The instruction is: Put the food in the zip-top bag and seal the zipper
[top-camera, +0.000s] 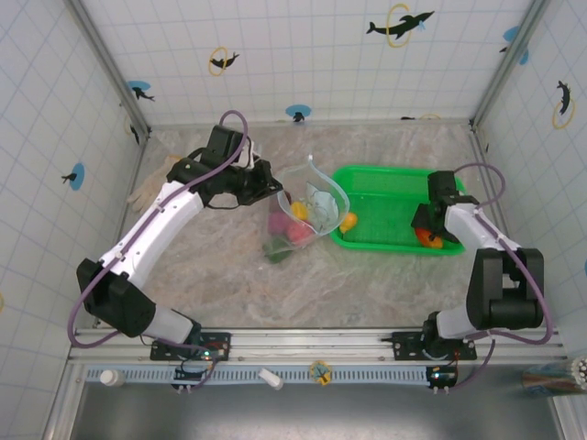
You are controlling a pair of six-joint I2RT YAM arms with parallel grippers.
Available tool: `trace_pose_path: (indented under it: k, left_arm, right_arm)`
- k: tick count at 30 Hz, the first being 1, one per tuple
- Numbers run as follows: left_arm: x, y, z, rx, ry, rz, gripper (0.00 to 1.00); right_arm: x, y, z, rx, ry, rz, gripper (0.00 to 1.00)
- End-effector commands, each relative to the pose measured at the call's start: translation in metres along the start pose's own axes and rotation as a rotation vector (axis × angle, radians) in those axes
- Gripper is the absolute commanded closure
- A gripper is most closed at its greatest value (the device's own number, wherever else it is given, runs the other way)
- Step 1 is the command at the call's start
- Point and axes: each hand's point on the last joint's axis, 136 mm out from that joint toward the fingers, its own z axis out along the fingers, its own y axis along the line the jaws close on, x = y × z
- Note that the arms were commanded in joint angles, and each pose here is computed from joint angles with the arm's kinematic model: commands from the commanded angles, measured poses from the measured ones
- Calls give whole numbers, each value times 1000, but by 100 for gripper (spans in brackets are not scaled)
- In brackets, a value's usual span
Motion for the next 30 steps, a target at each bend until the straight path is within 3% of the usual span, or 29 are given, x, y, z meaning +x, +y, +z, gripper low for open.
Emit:
trace_pose_path:
  k: [1,9,19,25,30]
  left_arm:
    - [4,-1,-8,3,-3,35,100]
    - [5,-2,-10,6,-5,34,100]
    - [1,-6,-12,12,-14,31,100]
    - [2,-5,-11,12,-12,26,100]
    - [2,-5,-12,15,-13,25,100]
  right_arm:
    - [20,6,11,-46,58,8,17]
    - [28,26,23,-125,102,21,31]
    - [1,44,8,-146,27,-16,64]
    - [4,48,2,-147,16,-36,67]
    - [-11,61,-22,-238,-37,-19,65]
